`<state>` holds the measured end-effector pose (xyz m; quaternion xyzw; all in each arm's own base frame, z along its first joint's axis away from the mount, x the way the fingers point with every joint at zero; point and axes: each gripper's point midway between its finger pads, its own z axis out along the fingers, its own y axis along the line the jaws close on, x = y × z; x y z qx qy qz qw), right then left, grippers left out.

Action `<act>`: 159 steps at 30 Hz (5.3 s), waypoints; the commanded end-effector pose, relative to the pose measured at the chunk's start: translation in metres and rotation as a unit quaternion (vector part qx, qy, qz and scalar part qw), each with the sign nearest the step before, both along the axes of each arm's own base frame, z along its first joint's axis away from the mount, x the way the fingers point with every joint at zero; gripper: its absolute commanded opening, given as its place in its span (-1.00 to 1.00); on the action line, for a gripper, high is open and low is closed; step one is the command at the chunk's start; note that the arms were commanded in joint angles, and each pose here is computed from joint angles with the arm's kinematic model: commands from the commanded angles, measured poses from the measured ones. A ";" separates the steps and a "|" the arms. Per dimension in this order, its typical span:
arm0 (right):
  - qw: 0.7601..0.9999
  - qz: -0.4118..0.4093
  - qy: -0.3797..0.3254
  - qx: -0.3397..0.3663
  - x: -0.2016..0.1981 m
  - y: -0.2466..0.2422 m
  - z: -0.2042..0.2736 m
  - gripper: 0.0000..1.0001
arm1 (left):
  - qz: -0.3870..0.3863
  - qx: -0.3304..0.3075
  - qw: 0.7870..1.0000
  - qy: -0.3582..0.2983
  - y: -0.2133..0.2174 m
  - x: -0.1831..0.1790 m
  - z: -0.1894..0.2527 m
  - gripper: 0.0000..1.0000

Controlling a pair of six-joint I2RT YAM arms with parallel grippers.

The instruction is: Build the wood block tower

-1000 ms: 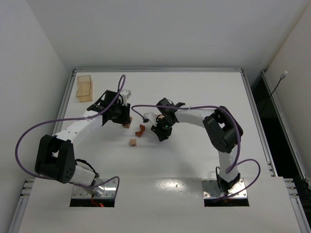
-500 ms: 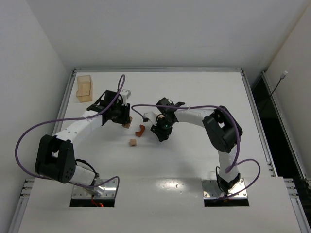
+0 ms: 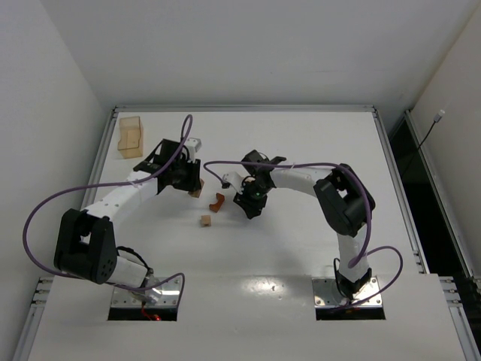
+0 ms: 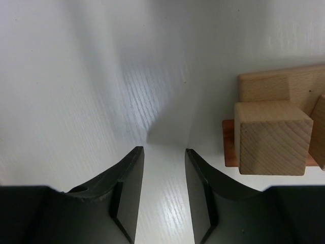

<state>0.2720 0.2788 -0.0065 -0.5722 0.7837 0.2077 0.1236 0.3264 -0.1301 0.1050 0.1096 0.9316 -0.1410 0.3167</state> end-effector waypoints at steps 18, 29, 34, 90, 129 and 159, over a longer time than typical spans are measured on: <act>1.000 0.010 -0.007 0.006 0.012 0.009 0.009 -0.11 | 0.006 -0.028 0.999 -0.040 0.001 0.021 0.024 -1.00; 1.000 0.012 -0.004 0.009 0.013 0.011 0.009 -0.01 | -0.004 -0.032 0.999 -0.039 -0.001 0.020 0.024 -1.00; 1.000 0.008 -0.001 0.013 0.014 0.010 0.009 -0.01 | -0.002 -0.034 0.999 -0.034 0.001 0.019 0.021 -1.00; 1.000 0.006 0.015 0.011 0.012 0.007 0.007 0.09 | -0.002 -0.043 0.999 -0.028 0.003 0.021 0.014 -1.00; 1.000 -0.001 0.012 0.003 0.014 0.005 0.006 0.15 | -0.008 -0.042 0.999 -0.024 0.001 0.022 0.012 -1.00; 0.999 0.012 0.030 0.025 0.013 0.003 0.013 0.35 | -0.011 -0.046 0.999 -0.023 -0.001 0.024 0.012 -1.00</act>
